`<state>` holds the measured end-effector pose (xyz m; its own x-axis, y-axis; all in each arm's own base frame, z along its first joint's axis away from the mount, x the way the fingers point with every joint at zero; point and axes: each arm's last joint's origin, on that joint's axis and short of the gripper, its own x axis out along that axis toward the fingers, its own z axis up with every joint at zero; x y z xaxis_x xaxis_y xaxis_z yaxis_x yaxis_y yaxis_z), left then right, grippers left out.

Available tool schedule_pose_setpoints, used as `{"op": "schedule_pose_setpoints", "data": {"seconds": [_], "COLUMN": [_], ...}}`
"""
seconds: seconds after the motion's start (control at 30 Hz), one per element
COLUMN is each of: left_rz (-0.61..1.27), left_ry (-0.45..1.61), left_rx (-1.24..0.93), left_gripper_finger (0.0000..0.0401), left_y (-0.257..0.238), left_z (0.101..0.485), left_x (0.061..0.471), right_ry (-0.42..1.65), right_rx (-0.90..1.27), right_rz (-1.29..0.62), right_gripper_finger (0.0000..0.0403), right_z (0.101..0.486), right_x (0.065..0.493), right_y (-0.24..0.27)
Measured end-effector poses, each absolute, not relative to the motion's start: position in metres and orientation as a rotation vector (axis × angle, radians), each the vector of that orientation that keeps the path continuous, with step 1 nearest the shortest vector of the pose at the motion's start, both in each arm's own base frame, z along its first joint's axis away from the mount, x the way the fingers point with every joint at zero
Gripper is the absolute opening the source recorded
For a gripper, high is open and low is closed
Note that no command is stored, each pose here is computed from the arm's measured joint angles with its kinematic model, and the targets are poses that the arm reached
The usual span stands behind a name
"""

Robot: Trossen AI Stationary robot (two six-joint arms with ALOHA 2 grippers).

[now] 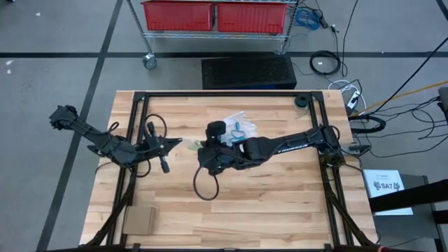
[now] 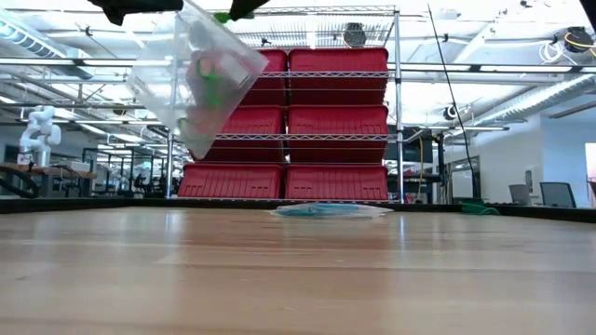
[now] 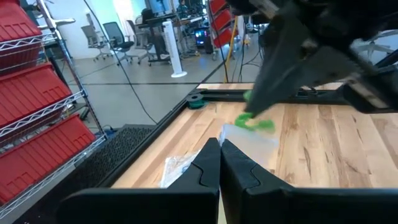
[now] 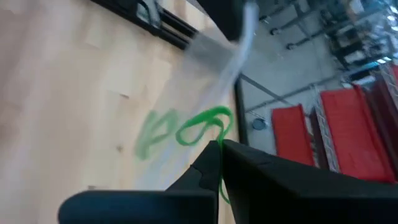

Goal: Sort rubber bands
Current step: Put the green rubber band into the open transparent zip lock bag

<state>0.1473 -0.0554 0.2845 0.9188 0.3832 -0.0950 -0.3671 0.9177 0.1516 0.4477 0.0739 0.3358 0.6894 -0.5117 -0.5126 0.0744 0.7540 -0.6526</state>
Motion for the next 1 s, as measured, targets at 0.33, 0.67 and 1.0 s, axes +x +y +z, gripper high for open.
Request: {"op": "schedule_pose_setpoints", "data": {"seconds": [0.33, 0.67, 1.0], "left_rz": [0.387, 0.439, 0.488], "left_ry": [0.124, 0.09, 0.075], "left_rx": [0.132, 0.083, 0.072], "left_gripper_finger": [0.0, 0.0, 0.0], "left_y": [-0.055, -0.056, -0.054], "left_z": [0.284, 0.286, 0.283], "left_x": [0.147, 0.154, 0.169], "right_ry": [0.709, 0.733, 0.799], "right_rx": [-0.663, -0.868, -0.962], "right_rz": [-0.398, -0.607, -0.71], "right_gripper_finger": [0.0, 0.0, 0.0], "right_z": [0.348, 0.363, 0.345], "right_x": [0.446, 0.438, 0.447], "right_y": [0.082, 0.093, 0.089]}}
